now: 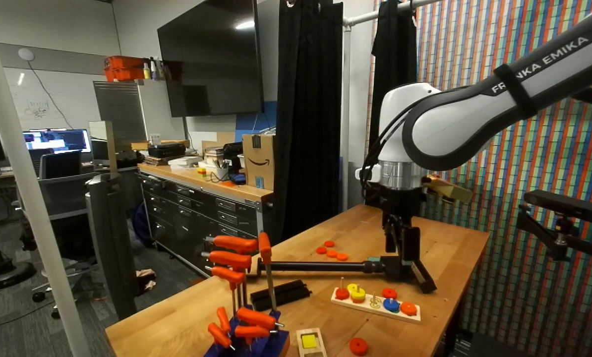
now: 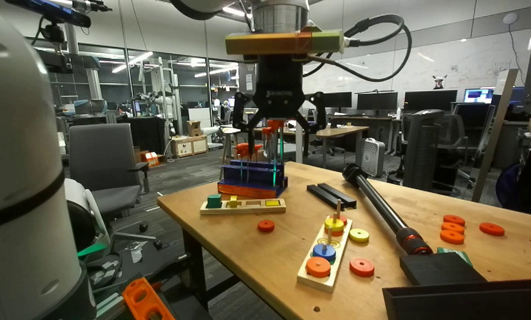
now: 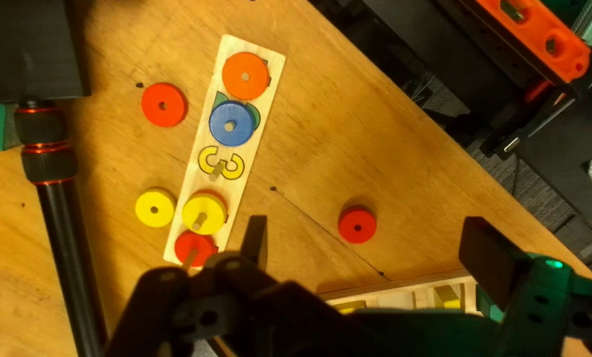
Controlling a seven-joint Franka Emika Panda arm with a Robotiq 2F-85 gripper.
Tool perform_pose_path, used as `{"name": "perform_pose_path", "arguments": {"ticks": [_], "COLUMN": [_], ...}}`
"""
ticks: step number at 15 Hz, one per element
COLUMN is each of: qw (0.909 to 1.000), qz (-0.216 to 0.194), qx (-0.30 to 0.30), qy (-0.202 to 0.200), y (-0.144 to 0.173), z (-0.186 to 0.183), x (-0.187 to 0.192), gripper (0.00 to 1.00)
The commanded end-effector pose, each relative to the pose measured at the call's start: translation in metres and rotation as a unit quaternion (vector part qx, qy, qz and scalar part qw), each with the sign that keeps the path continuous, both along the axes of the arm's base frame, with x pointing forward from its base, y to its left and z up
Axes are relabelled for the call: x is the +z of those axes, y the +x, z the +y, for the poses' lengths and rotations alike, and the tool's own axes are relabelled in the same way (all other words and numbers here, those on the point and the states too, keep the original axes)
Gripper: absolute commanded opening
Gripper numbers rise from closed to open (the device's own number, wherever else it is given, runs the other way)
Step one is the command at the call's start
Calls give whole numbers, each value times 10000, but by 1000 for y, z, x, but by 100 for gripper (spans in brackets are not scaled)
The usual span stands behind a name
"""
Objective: Remove the blue ring from the wooden stand
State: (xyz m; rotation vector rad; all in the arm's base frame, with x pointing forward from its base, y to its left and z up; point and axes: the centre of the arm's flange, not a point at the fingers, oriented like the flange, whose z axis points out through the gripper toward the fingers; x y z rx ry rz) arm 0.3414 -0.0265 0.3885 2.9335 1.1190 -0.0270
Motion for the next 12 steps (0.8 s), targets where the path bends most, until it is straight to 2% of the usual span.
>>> {"name": "perform_pose_path", "arguments": {"ticks": [1,6,12], "qw": [9998,9993,9988], "qz": [-4,277,448], "qx": [-157,-179,80], "qy": [107,197,183], "y": [-6,-2,-3], "z": [-26,-52,-66], "x": [-15,-32,-51], "gripper": [100,100,100]}}
